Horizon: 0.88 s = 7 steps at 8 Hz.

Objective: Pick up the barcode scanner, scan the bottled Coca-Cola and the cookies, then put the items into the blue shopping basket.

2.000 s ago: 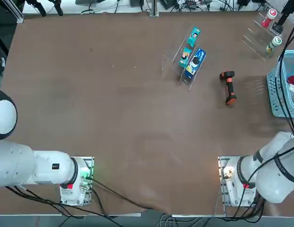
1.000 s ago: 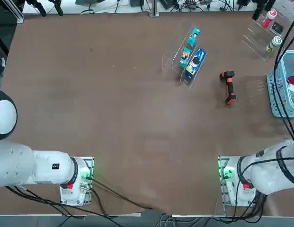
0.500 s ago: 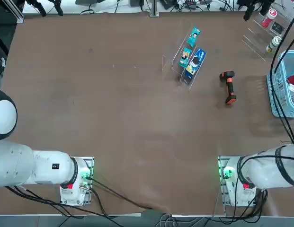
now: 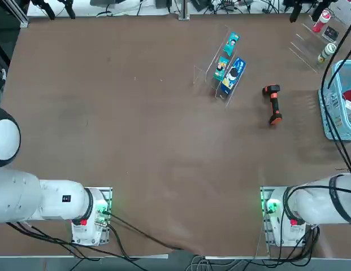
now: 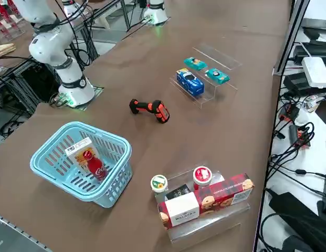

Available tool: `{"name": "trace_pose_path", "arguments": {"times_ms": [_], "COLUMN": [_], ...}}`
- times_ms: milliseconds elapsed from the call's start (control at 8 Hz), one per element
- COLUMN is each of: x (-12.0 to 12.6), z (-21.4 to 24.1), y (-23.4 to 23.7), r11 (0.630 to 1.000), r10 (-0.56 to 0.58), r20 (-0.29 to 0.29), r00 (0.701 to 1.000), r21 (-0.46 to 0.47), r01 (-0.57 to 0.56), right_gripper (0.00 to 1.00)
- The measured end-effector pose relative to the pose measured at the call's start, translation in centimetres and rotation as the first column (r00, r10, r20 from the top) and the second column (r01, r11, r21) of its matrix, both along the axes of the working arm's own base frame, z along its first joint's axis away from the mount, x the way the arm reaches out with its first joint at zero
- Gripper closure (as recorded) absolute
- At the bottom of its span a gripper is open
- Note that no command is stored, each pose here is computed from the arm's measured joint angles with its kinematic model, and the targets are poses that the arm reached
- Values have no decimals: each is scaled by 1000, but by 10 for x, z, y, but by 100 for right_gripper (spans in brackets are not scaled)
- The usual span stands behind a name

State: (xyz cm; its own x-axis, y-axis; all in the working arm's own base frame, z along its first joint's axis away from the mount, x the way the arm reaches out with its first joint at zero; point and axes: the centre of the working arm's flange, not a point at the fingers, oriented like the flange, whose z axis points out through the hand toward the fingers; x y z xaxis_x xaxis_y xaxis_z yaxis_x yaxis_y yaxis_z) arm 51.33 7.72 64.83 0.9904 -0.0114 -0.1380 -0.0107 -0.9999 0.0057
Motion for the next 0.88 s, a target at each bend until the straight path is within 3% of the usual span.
{"name": "trace_pose_path", "arguments": {"times_ms": [375, 875], "x": [31, 34], "z": [-40, -49], "y": [-31, -54], "r11": [998, 998], "r10": [-67, -62], "r20": [-4, 19], "r00": [998, 998], "r21": [-12, -2], "r01": [67, 62], "right_gripper": [0, 0]}}
